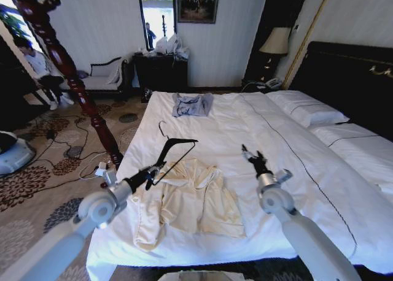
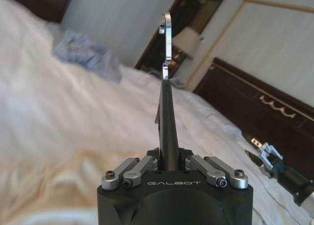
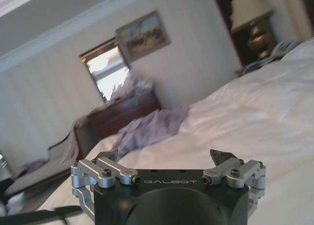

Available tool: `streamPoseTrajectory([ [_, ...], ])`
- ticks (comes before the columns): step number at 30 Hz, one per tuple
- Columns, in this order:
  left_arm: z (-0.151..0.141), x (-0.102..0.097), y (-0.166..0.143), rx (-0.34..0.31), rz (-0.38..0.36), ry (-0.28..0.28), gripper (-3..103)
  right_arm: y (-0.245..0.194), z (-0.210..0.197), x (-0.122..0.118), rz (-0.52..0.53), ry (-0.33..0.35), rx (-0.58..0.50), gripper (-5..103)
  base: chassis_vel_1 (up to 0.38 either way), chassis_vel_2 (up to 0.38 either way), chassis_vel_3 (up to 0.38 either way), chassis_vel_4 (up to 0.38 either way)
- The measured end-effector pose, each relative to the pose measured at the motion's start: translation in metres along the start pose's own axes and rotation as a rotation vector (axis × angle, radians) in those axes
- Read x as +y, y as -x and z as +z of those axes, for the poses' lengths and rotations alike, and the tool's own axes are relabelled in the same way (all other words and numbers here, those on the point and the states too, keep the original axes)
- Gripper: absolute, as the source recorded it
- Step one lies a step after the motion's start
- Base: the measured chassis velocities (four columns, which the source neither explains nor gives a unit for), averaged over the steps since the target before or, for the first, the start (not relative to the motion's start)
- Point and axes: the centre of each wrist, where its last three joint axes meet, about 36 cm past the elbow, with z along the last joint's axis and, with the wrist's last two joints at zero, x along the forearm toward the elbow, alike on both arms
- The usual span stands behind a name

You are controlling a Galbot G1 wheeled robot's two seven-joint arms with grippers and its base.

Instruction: Pick up the clothes from the bed and hang them on the clothes hanger.

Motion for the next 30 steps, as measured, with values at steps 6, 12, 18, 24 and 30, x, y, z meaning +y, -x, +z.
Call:
streamPoseTrajectory([
  [6,0.02,0.016,-0.021,-0.011,-0.08,-0.023,18,-0.006,0.018,0.018,-0.063,0.057,0.124,100,0.0,0.0,0.0,0.0],
  [12,0.017,0.047,-0.045,-0.054,-0.106,-0.004,18,-0.015,0.038,0.011,-0.186,0.169,0.301,100,0.0,0.0,0.0,0.0],
  [18,0.004,0.067,-0.049,-0.103,-0.059,0.021,18,-0.015,0.066,0.014,-0.316,0.063,0.419,100,0.0,0.0,0.0,0.0],
  [24,-0.009,0.084,-0.044,-0.108,-0.084,0.041,18,-0.017,0.095,0.027,-0.424,-0.121,0.392,100,0.0,0.0,0.0,0.0],
  [30,-0.011,0.082,-0.043,-0.084,-0.073,0.059,18,-0.017,0.11,0.036,-0.517,-0.443,0.273,100,0.0,0.0,0.0,0.0],
])
